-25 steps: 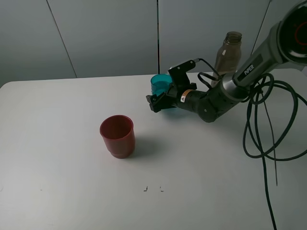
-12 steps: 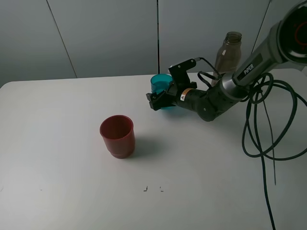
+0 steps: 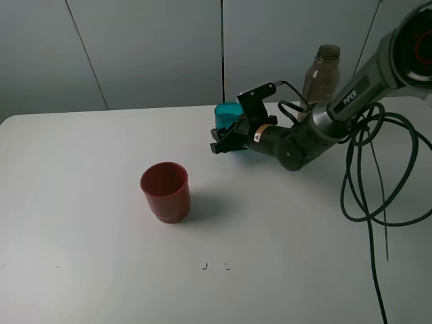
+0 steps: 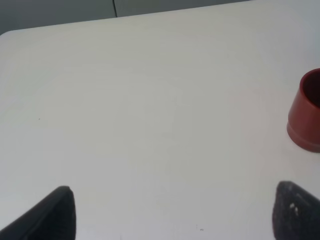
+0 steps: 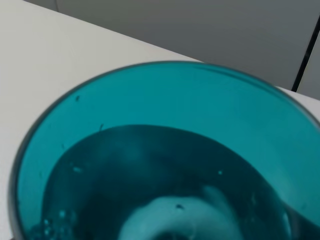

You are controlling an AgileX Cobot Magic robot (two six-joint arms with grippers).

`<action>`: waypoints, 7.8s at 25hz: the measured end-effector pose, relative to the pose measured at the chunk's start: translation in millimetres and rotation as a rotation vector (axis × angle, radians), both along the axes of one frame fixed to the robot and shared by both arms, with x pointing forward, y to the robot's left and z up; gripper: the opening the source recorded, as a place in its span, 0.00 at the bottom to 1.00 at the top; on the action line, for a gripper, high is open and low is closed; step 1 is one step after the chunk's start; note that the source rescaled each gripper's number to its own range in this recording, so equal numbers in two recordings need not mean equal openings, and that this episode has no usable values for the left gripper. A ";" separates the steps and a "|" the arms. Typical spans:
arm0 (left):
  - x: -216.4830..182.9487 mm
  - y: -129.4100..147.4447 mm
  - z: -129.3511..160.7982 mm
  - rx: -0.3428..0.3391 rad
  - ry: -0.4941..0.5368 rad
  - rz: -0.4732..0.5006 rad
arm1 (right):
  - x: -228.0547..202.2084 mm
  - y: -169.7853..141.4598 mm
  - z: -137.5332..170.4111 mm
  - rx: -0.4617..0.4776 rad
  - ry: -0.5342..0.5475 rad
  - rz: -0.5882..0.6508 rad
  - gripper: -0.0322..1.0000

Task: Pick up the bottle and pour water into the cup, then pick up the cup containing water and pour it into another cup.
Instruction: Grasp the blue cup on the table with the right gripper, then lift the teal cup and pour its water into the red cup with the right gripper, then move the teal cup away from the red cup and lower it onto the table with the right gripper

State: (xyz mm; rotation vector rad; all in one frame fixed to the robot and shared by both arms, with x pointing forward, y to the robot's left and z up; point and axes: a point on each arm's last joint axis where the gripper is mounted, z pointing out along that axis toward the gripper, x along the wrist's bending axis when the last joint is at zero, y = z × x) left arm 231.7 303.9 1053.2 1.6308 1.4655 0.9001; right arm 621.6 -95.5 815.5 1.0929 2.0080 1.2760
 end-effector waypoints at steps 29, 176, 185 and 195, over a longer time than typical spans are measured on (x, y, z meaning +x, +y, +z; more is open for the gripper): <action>0.0 0.0 0.0 0.000 0.000 0.000 | -1.9 11.4 58.4 -0.058 -0.142 0.183 0.06; 0.0 0.0 0.0 0.006 -0.001 -0.003 | -60.3 71.3 85.1 -1.173 -1.467 1.047 0.06; 0.0 0.0 0.0 0.006 -0.001 -0.003 | -63.5 73.5 87.3 -1.216 -1.593 1.065 0.06; 0.0 0.0 0.0 0.006 -0.001 -0.003 | -64.8 74.3 88.1 -1.185 -1.594 1.065 0.06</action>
